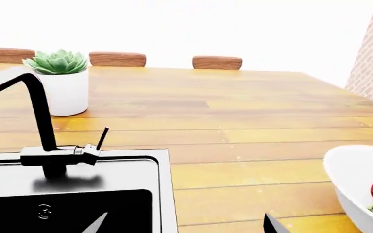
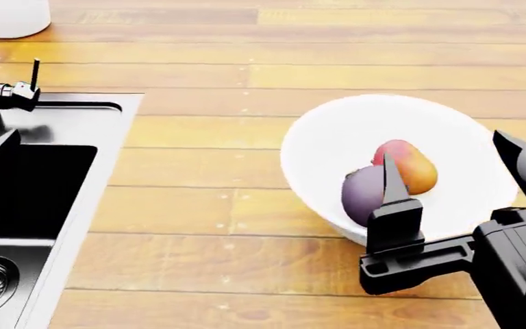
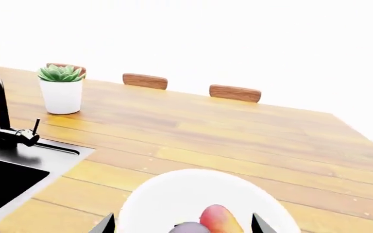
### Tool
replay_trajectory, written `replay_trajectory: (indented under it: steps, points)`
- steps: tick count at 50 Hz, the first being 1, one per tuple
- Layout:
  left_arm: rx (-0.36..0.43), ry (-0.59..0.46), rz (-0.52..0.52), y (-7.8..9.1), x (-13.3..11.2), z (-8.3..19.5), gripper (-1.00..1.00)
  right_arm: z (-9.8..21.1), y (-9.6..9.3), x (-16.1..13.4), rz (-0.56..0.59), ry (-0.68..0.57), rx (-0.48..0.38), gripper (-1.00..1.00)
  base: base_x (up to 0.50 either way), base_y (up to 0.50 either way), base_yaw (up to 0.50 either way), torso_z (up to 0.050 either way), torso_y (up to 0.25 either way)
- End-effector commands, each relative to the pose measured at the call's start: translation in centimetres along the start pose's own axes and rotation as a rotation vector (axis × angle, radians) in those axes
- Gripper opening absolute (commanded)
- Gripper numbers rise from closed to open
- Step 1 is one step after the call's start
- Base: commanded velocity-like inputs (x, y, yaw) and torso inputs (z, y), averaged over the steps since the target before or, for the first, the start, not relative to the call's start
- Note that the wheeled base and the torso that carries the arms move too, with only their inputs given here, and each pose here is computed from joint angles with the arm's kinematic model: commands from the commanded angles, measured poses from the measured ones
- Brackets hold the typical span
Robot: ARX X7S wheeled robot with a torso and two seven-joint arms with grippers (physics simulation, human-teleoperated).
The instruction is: Pick the eggplants and mangos from the sink and place them in one bowl. Place the bell pepper in the other bowl. Then turn off the sink faucet.
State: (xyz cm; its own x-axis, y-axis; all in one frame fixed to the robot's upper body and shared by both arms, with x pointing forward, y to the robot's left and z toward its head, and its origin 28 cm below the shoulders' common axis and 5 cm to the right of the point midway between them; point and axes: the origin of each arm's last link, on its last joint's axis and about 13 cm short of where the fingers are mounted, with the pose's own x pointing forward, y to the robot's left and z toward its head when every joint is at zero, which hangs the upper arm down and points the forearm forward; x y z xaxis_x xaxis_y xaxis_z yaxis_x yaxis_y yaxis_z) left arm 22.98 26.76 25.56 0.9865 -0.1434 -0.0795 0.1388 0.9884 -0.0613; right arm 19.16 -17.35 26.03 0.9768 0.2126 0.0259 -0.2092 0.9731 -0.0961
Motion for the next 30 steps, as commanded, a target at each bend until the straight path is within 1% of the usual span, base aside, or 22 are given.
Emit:
replay_trajectory:
  steps: [1,13,22,30]
  points:
    - [-0.012,-0.001,0.005,0.11,-0.17,-0.23,1.00,-0.06,0.09,-0.31,-0.014,-0.010,0.015,1.00,-0.14,0.50,0.00,0.000,0.000]
    - [-0.011,0.002,0.006,0.36,0.04,-0.36,1.00,0.01,0.10,-0.12,-0.022,-0.020,0.015,1.00,-0.02,0.50,0.00,0.000,0.000]
    - [-0.019,0.013,-0.012,0.10,0.14,-0.54,1.00,-0.38,0.13,0.02,-0.022,-0.024,0.017,1.00,0.00,0.50,0.00,0.000,0.000]
    - [-0.021,0.019,-0.005,0.00,0.22,-0.97,1.00,-0.73,0.09,0.60,-0.028,-0.027,0.028,1.00,0.00,0.50,0.00,0.000,0.000]
